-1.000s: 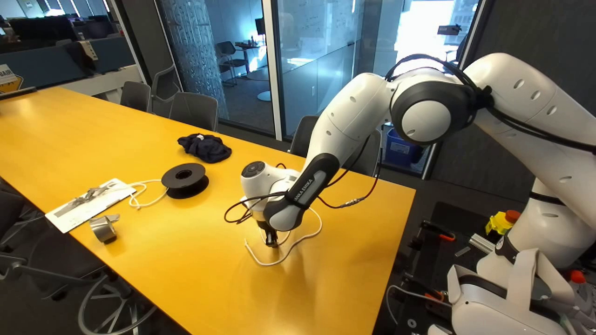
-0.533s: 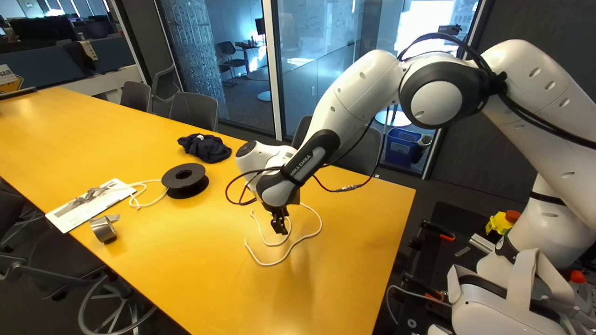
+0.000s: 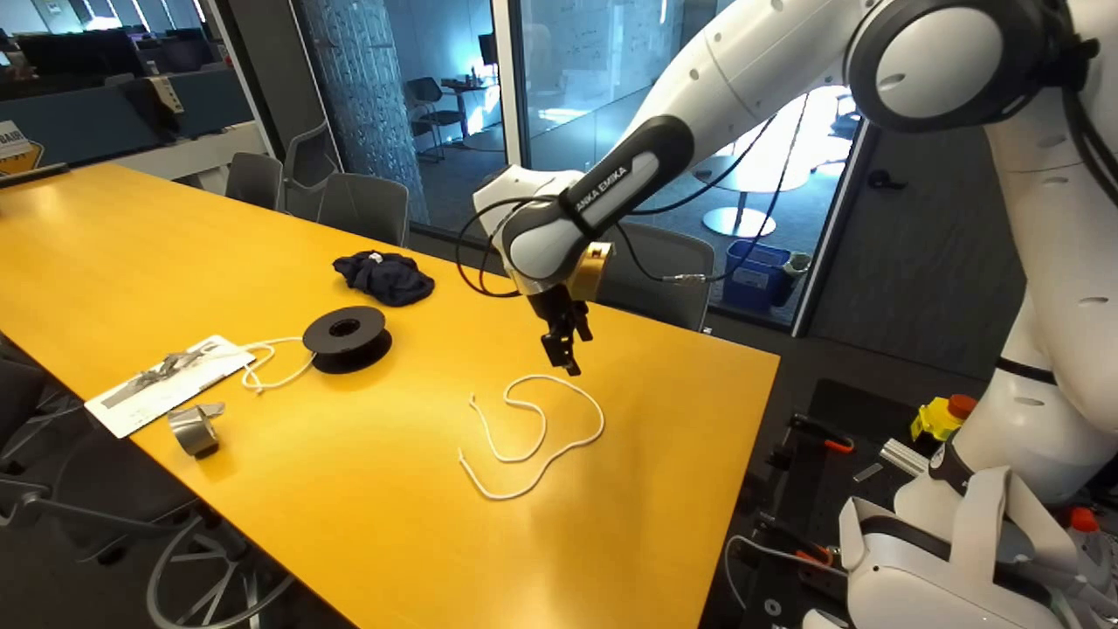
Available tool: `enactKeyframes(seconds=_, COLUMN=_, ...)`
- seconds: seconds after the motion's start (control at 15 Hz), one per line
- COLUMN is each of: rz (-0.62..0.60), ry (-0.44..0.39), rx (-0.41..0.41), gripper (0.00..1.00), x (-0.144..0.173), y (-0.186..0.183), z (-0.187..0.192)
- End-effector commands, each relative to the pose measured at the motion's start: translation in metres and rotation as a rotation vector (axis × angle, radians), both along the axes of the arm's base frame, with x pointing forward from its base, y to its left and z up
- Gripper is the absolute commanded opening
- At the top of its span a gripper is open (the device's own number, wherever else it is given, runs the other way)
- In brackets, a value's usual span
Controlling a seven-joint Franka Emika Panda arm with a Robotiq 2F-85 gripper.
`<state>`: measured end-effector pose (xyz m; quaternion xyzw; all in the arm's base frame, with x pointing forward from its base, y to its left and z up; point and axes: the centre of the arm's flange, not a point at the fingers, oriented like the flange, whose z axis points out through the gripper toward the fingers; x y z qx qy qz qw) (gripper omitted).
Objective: Untangle the rope
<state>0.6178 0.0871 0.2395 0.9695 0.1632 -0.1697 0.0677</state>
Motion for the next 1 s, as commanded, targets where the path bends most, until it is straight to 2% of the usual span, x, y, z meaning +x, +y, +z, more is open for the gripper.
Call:
enactKeyframes(seconds=0.0, rz=-0.147, ry=-0.014, rx=0.009, gripper=1.0, x=-0.064, y=-0.039, z=0.055)
enactKeyframes(seconds=0.27, rz=-0.203, ry=-0.042, rx=0.026, gripper=1.0, x=-0.123, y=-0.069, z=0.085)
enactKeyframes(seconds=0.4, rz=-0.173, ry=-0.173, rx=0.015, gripper=1.0, x=-0.152, y=-0.08, z=0.1)
enactKeyframes(seconds=0.53, rz=-0.177, ry=-0.264, rx=0.026, gripper=1.0, x=-0.171, y=-0.086, z=0.12)
enactKeyframes(seconds=0.8, rz=-0.227, ry=-0.427, rx=0.101, gripper=1.0, x=-0.214, y=-0.091, z=0.154)
enactKeyframes(seconds=0.93, rz=-0.292, ry=-0.455, rx=0.181, gripper=1.0, x=-0.226, y=-0.097, z=0.165)
